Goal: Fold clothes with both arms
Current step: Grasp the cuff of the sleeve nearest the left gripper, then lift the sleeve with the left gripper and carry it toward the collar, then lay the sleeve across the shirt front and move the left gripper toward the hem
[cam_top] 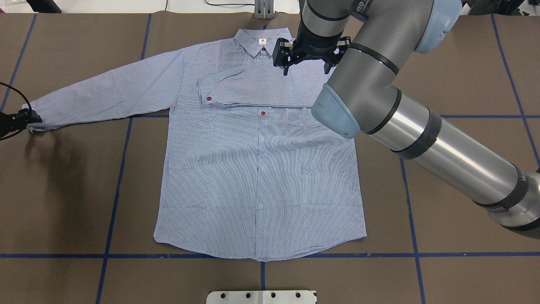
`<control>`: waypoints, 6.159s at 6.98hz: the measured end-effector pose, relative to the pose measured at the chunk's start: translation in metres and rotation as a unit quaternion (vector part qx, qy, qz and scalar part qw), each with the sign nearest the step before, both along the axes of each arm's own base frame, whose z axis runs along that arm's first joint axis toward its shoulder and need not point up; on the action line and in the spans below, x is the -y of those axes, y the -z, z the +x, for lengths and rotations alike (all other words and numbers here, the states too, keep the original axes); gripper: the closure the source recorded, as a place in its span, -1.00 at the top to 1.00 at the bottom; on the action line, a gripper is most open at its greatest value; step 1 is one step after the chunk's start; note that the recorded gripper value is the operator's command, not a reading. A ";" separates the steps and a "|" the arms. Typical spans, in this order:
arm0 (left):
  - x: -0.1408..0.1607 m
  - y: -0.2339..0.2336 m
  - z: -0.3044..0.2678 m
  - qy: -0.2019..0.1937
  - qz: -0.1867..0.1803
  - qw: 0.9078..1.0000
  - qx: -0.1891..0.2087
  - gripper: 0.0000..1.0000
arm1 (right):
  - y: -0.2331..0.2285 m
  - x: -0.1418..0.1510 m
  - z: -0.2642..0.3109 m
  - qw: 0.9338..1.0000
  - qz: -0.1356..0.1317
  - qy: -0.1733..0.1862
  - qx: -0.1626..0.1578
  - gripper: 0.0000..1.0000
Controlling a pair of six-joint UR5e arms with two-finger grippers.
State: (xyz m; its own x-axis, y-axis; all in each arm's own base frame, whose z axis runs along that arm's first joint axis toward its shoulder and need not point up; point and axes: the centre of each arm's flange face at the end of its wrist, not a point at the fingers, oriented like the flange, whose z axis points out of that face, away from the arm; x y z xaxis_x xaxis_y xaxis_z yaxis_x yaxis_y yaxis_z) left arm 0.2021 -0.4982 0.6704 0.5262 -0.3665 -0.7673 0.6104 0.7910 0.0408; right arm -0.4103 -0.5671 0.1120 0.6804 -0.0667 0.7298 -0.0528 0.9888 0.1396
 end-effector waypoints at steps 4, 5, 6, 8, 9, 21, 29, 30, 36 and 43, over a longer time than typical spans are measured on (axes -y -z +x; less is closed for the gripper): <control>0.000 0.003 0.000 0.000 0.002 1.000 -0.002 -0.16 | 0.001 0.000 0.000 1.000 0.001 -0.001 0.003 0.99; 0.000 0.004 0.000 0.000 0.002 1.000 -0.003 -0.16 | 0.000 0.000 0.000 1.000 0.000 -0.001 0.002 0.98; 0.000 0.004 0.000 -0.001 0.003 1.000 -0.002 -0.16 | -0.003 0.000 0.000 1.000 0.001 -0.001 0.003 0.99; 0.000 0.010 0.000 -0.003 0.008 1.000 -0.005 -0.16 | -0.010 0.000 0.000 1.000 0.005 -0.001 0.007 0.99; -0.001 0.013 -0.001 -0.004 0.011 1.000 -0.007 -0.16 | -0.012 0.000 -0.001 1.000 0.005 -0.001 0.008 0.99; 0.001 0.107 -0.007 -0.028 0.029 0.998 -0.057 -1.00 | -0.028 -0.003 0.001 1.000 0.001 -0.002 0.004 0.99; 0.054 0.472 0.011 -0.029 0.030 0.996 -0.076 -1.00 | -0.128 -0.033 0.101 1.000 -0.019 -0.021 -0.011 0.99; 0.068 0.491 0.023 -0.031 0.027 0.996 -0.075 -1.00 | -0.144 -0.037 0.116 0.999 -0.022 -0.018 -0.015 0.99; 0.069 0.595 0.116 -0.041 0.010 0.986 -0.163 -1.00 | -0.200 -0.038 0.155 0.999 -0.035 0.008 -0.027 0.99; 0.055 0.588 0.169 -0.036 0.009 0.982 -0.186 -1.00 | -0.207 -0.034 0.148 0.999 -0.040 0.010 -0.031 0.99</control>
